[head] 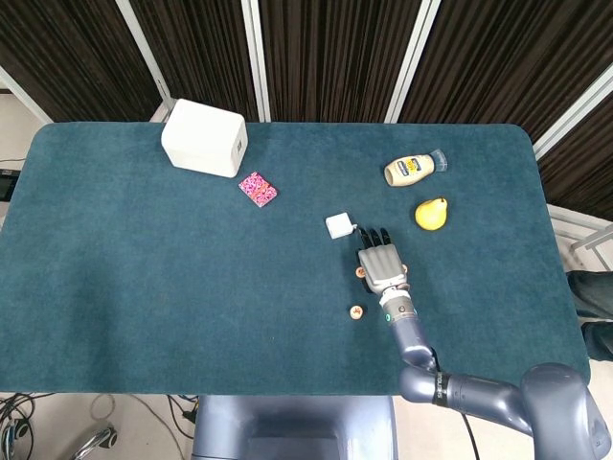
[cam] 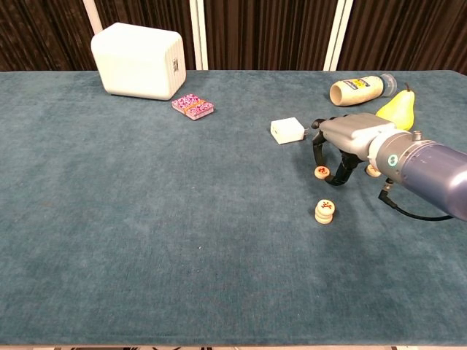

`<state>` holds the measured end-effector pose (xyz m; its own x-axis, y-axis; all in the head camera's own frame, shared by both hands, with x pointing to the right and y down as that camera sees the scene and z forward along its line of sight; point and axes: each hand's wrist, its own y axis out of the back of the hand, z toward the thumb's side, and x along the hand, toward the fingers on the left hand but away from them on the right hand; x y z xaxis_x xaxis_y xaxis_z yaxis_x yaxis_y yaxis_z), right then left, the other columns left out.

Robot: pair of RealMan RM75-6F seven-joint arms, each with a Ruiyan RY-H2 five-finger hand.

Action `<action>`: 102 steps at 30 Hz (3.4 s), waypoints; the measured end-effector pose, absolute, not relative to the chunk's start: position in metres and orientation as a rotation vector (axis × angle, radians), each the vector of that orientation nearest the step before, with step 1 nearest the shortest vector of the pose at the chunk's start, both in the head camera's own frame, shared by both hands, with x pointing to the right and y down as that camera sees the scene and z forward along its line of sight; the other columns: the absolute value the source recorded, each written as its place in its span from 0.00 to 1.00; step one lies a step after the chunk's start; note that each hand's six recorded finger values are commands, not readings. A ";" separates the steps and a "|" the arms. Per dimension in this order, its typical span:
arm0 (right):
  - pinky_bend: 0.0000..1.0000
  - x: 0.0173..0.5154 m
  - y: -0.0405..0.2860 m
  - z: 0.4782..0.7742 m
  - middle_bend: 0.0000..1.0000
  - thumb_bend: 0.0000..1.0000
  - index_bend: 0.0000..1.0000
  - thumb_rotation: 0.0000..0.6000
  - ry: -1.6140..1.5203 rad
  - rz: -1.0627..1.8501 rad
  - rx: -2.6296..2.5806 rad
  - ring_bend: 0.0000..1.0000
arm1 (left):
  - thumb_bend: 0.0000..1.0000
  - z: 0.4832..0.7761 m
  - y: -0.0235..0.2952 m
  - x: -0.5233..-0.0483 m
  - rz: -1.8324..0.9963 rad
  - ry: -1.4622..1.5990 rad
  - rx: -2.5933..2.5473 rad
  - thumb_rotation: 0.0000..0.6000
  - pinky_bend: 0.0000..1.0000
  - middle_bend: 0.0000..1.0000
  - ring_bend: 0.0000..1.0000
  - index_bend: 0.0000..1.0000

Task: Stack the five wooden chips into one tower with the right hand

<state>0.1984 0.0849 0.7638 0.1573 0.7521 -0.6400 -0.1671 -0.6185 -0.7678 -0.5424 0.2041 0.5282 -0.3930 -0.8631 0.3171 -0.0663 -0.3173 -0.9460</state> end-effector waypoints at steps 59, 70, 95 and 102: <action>0.00 0.183 0.157 0.701 0.00 0.39 0.51 1.00 -0.462 1.379 -1.826 0.00 | 0.09 0.529 0.204 -0.543 -1.767 1.338 -1.240 1.00 0.07 0.00 0.00 0.00; 0.00 0.187 0.154 0.707 0.00 0.39 0.51 1.00 -0.470 1.405 -1.806 0.00 | 0.09 0.529 0.204 -0.543 -1.770 1.336 -1.237 1.00 0.07 0.00 0.00 0.00; 0.00 0.193 0.152 0.709 0.00 0.39 0.51 1.00 -0.479 1.423 -1.796 0.00 | 0.09 0.529 0.204 -0.543 -1.774 1.335 -1.233 1.00 0.07 0.00 0.00 0.00; 0.00 0.195 0.153 0.709 0.00 0.39 0.50 1.00 -0.471 1.427 -1.795 0.00 | 0.09 0.530 0.204 -0.542 -1.775 1.330 -1.234 1.00 0.07 0.00 0.00 0.00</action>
